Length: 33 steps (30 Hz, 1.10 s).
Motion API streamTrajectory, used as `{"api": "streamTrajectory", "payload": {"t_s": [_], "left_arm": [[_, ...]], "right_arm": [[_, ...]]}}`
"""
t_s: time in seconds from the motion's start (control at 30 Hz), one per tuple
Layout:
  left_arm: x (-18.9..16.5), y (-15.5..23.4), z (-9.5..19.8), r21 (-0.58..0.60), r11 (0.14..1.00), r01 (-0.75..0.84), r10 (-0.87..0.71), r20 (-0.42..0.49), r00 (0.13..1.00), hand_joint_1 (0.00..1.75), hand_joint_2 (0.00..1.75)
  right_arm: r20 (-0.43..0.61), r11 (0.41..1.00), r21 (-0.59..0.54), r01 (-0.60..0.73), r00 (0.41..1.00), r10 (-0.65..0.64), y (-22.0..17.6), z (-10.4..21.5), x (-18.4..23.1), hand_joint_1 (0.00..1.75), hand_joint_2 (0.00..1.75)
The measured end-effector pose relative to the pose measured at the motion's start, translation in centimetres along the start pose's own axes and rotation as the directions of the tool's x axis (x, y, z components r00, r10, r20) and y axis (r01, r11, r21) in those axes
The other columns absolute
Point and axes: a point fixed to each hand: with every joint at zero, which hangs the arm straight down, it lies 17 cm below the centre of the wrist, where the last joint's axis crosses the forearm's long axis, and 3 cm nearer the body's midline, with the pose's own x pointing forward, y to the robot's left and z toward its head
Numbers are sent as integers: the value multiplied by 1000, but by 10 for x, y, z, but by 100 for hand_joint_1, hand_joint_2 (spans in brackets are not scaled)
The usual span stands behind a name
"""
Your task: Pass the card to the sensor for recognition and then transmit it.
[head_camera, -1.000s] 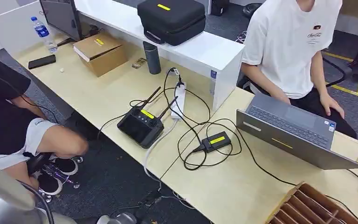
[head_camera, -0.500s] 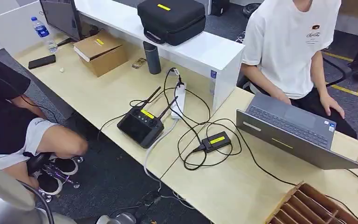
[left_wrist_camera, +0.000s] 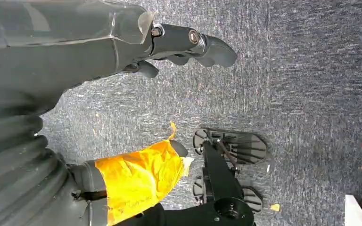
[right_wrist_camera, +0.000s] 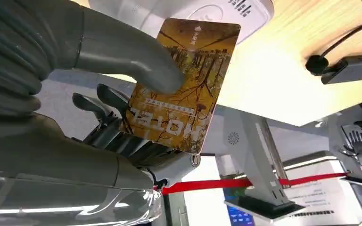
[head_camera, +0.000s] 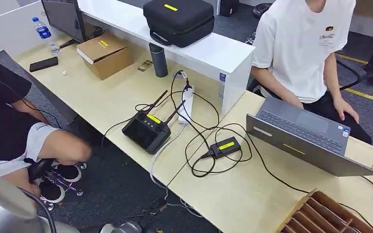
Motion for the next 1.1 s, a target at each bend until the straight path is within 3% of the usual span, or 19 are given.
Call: {"api": "streamTrajectory", "payload": {"t_s": [0.43,0.67,0.8,0.97,1.1], "left_arm": [[-1,-2,0,-5,1000,13,-13,-7,1000,0,175],[-1,-4,0,-15,999,36,-37,-14,999,0,175],[1,-6,0,-22,998,55,-56,-24,998,0,175],[9,-10,-1,-35,996,79,-80,-23,997,0,175],[14,-13,-1,-41,995,92,-93,-19,995,0,175]], "right_arm": [[3,1000,22,6,1000,-6,13,-5,4,175,175],[58,1000,-26,-8,998,9,-5,-26,22,175,175],[150,992,-121,-24,988,42,-55,-64,51,175,175],[292,953,-302,-30,948,122,-163,-133,119,175,175],[353,922,-385,-33,918,180,-218,-155,158,175,175]]}}
